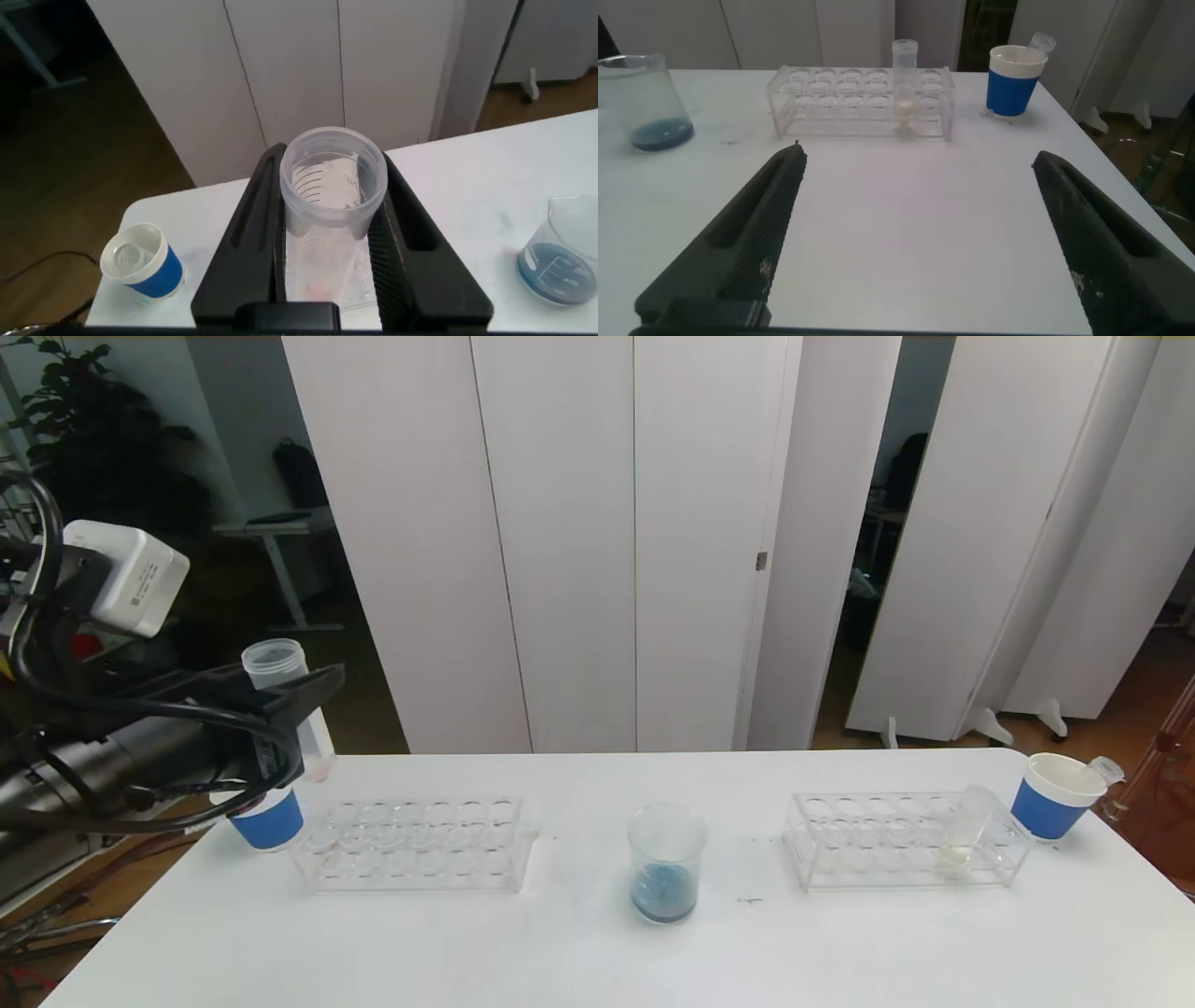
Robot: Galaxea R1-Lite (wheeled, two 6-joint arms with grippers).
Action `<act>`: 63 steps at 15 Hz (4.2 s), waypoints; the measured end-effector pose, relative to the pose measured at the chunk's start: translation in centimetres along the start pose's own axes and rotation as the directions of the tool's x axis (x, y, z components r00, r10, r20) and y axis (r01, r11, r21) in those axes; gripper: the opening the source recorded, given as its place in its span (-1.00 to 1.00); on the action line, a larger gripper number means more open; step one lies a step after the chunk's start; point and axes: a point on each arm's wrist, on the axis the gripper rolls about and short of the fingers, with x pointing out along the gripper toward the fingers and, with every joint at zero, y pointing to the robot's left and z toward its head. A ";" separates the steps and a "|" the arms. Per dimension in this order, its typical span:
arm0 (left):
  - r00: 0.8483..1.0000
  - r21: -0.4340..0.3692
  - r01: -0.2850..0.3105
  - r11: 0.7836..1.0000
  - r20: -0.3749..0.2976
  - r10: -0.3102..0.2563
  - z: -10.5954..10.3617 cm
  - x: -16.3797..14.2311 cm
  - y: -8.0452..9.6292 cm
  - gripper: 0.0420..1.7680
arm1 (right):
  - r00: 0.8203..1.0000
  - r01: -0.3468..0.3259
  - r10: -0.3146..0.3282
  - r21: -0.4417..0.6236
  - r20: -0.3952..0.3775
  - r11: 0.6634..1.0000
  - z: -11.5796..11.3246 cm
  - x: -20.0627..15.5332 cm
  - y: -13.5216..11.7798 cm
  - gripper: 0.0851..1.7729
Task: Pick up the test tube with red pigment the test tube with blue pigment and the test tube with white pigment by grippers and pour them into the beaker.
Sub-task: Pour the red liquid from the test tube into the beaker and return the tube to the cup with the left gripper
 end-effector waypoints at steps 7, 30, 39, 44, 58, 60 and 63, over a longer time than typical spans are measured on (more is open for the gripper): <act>0.991 -0.155 -0.137 0.978 -0.033 0.133 -0.6 0.9 2.6 -0.38 | 1.000 0.000 0.000 0.000 0.000 1.000 0.0 0.0 0.0 0.96; 0.829 -0.055 -0.551 0.833 0.076 0.554 -11.8 14.8 11.3 -0.38 | 1.000 0.000 0.000 0.000 0.000 1.000 0.0 0.0 0.0 0.96; 0.828 -0.021 -0.560 0.828 0.009 0.560 -16.2 15.3 11.8 -0.38 | 1.000 0.000 0.000 0.000 0.000 1.000 0.0 0.0 0.0 0.96; 0.823 -0.019 -0.568 0.823 -0.022 0.568 -17.4 15.4 12.2 -0.38 | 1.000 0.000 0.000 0.000 0.000 1.000 0.0 0.0 0.0 0.96; 0.827 -0.011 -0.562 0.827 -0.030 0.561 -18.2 15.0 12.7 0.98 | 1.000 0.000 0.000 0.000 0.000 1.000 0.0 0.0 0.0 0.96; 0.827 -0.010 -0.561 0.828 -0.027 0.561 -18.1 15.0 12.8 0.98 | 1.000 0.000 0.000 0.000 0.000 1.000 0.0 0.0 0.0 0.96; 0.833 -0.011 -0.554 0.832 -0.010 0.554 -17.4 14.7 12.8 0.98 | 1.000 0.000 0.000 0.000 0.000 1.000 0.0 0.0 0.0 0.96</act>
